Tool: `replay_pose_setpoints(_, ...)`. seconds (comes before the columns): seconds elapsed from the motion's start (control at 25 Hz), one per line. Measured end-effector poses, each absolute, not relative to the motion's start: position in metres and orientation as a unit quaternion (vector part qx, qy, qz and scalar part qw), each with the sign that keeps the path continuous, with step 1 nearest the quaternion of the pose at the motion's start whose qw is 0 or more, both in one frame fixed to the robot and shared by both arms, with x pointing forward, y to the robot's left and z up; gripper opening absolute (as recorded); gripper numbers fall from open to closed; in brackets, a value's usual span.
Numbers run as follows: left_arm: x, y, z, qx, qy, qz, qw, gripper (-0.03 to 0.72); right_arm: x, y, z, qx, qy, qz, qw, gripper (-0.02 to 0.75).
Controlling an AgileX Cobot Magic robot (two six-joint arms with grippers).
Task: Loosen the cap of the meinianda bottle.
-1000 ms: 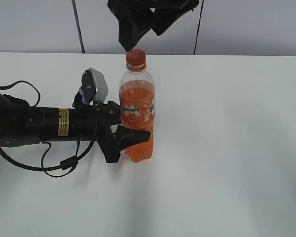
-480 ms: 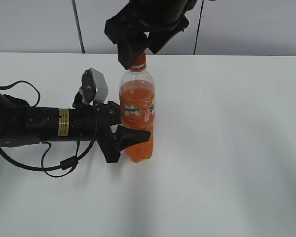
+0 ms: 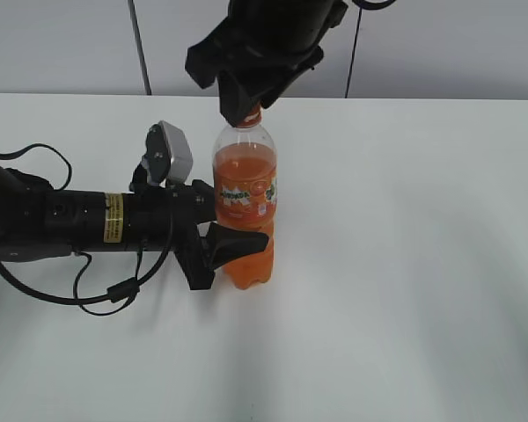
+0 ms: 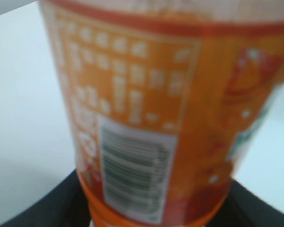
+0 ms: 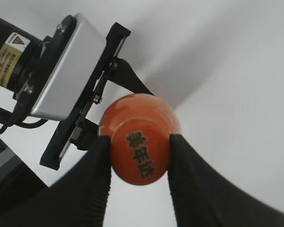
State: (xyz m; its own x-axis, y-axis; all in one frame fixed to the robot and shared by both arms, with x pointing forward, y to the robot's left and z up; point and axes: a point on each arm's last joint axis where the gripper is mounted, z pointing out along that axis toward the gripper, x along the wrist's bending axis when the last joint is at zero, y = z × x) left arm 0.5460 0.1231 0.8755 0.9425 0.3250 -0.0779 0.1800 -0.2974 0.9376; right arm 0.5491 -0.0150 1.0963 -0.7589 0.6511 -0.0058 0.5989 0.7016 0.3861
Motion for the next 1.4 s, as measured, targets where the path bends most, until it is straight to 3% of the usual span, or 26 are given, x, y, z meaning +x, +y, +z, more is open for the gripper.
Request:
replay_pose_setpoints(0.08, 0.5460, 0.1231, 0.8755, 0.803, 0.157, 0.063, 0.571, 0.393, 0.5491, -0.0150, 1.0962, 0.329, 0.924, 0.183, 0.073, 0.273)
replay_pose_setpoints(0.24, 0.5460, 0.1231, 0.8755, 0.803, 0.157, 0.064, 0.571, 0.393, 0.5484, -0.0142, 1.0963, 0.265, 0.944, 0.181, 0.080, 0.273)
replay_pose_setpoints(0.56, 0.5455, 0.1229, 0.8755, 0.805, 0.146, 0.068, 0.571, 0.393, 0.5459, -0.0115, 1.0967, 0.005, 0.979, 0.168, 0.112, 0.273)
replay_pose_setpoints(1.4, 0.5459, 0.1231, 0.8754, 0.805, 0.148, 0.070, 0.571, 0.393, 0.5477, -0.0140, 1.0972, -0.297, 0.934, 0.111, 0.166, 0.273)
